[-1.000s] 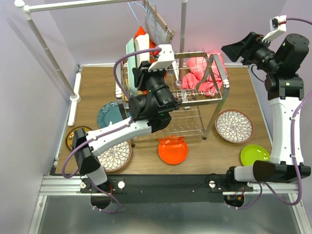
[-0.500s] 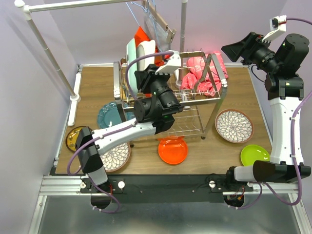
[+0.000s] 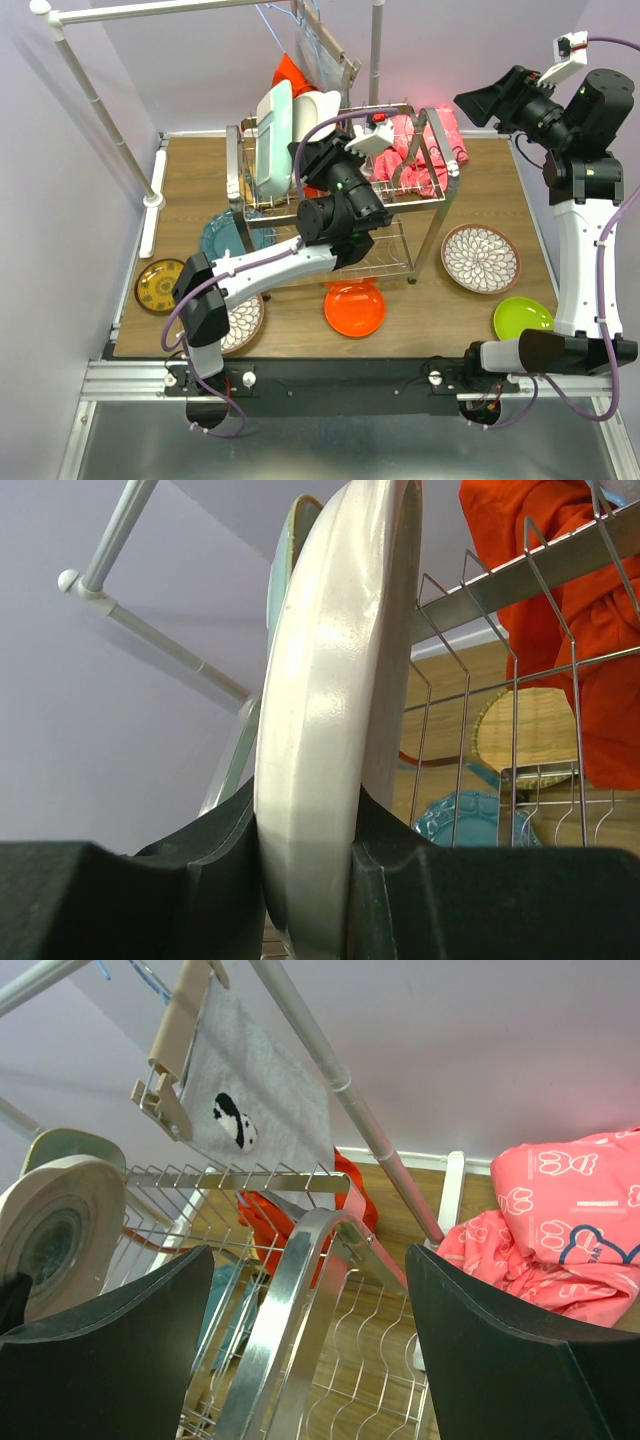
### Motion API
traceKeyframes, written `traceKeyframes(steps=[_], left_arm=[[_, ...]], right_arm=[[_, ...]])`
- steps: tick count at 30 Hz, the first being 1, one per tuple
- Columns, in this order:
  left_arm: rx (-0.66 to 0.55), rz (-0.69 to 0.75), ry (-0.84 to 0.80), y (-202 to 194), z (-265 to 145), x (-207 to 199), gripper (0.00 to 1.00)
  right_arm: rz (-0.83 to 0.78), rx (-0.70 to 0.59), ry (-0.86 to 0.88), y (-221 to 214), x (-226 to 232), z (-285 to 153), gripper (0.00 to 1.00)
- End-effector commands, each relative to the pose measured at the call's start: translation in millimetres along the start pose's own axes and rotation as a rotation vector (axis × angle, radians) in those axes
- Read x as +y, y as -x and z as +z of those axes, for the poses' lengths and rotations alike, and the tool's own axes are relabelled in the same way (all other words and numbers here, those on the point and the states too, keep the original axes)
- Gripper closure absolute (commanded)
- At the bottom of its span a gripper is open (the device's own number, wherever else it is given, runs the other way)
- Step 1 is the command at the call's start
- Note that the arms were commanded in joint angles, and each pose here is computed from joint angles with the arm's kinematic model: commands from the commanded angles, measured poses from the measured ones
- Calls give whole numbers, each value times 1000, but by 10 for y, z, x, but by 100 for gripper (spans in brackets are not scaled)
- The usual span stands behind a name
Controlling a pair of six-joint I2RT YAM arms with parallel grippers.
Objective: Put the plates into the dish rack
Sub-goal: Insert the plate into the dish rack
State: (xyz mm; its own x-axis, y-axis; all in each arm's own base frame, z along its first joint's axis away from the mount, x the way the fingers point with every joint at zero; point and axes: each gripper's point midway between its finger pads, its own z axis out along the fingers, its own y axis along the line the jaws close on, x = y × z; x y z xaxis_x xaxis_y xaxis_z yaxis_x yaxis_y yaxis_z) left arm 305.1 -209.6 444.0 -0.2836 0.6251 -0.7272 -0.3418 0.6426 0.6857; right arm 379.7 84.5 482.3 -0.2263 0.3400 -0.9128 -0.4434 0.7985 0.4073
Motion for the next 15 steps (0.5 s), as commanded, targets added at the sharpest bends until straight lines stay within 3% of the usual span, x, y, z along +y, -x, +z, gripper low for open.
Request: traceKeyframes(steps=[1,15], left_arm=[[142,-569,-79,-453,46,170,100],[132,-716,-84,-314,41,558,100]], right_arm=[[1,7,-5,-13,-3,19,14],[4,17,-9,-43,-43,55,14]])
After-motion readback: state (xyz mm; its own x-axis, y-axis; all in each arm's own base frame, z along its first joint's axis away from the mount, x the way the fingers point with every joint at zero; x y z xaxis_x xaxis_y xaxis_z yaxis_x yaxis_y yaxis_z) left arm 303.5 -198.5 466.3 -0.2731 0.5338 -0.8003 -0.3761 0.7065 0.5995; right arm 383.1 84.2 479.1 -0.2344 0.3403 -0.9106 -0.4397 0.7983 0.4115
